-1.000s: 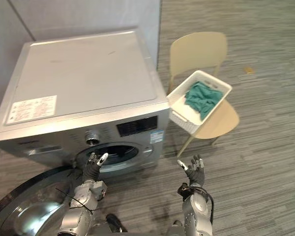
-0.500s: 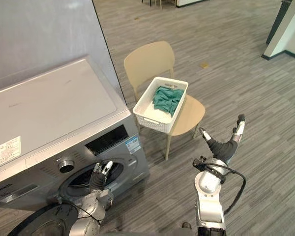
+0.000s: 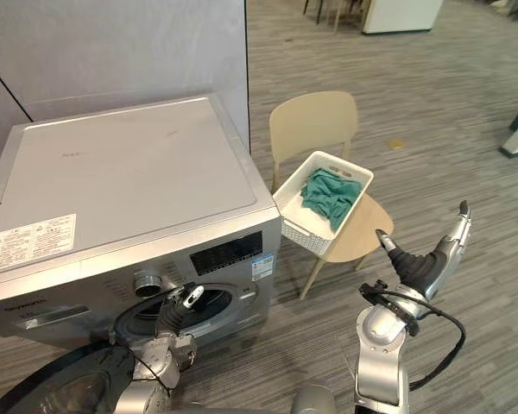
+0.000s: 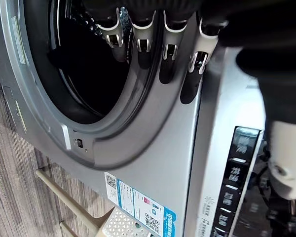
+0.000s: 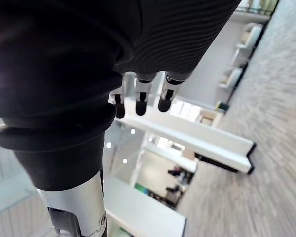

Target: Pick up the laundry basket with both hands and put the clothes into the washing machine.

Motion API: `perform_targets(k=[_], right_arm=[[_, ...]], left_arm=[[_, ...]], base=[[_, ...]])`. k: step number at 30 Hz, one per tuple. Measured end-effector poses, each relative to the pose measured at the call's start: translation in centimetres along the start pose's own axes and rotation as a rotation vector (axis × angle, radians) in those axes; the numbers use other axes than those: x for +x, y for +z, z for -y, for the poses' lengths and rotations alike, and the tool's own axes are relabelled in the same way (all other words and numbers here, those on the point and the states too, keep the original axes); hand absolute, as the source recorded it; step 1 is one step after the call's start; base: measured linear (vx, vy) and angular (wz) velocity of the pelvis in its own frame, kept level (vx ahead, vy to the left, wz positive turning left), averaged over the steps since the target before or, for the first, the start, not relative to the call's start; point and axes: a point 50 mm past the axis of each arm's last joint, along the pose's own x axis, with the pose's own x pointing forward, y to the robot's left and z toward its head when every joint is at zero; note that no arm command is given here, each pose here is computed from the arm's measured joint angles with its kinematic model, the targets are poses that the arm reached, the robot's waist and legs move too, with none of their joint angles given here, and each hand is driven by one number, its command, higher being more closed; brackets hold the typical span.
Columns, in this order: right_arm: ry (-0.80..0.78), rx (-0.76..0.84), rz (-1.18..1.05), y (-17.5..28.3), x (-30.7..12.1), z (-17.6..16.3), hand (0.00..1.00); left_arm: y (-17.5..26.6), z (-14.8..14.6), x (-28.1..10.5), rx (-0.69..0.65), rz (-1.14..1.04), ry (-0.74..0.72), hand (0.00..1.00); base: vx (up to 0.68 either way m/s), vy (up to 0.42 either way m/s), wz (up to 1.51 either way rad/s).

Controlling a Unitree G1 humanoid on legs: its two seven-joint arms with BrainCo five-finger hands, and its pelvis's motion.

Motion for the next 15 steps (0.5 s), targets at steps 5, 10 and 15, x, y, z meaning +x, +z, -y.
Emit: perform_targets(k=[5,10,15], right_arm=[[0.000,-0.080,0.067,0.9,0.8,1.8,1.00],[0.045,-0.041,0.093,1.8,0.9,0.9,0.00],[0.080,-0.036,0.105,1.7,0.5,0.0,0.00]], left_arm=[[-1.6,1.3,-0.8,-0.031,-0.087,-0.008,0.00],[-1.8,-0.1,-0.9,-0.057,-0.092,0.051,0.00],[-2.9,-0.5,-1.0,-0.034,-0.133,0.042,0.00]], base=[[0.23,-0.447,0.46],[0.12,-0.403,0.40],[0.11,-0.157,0.40]])
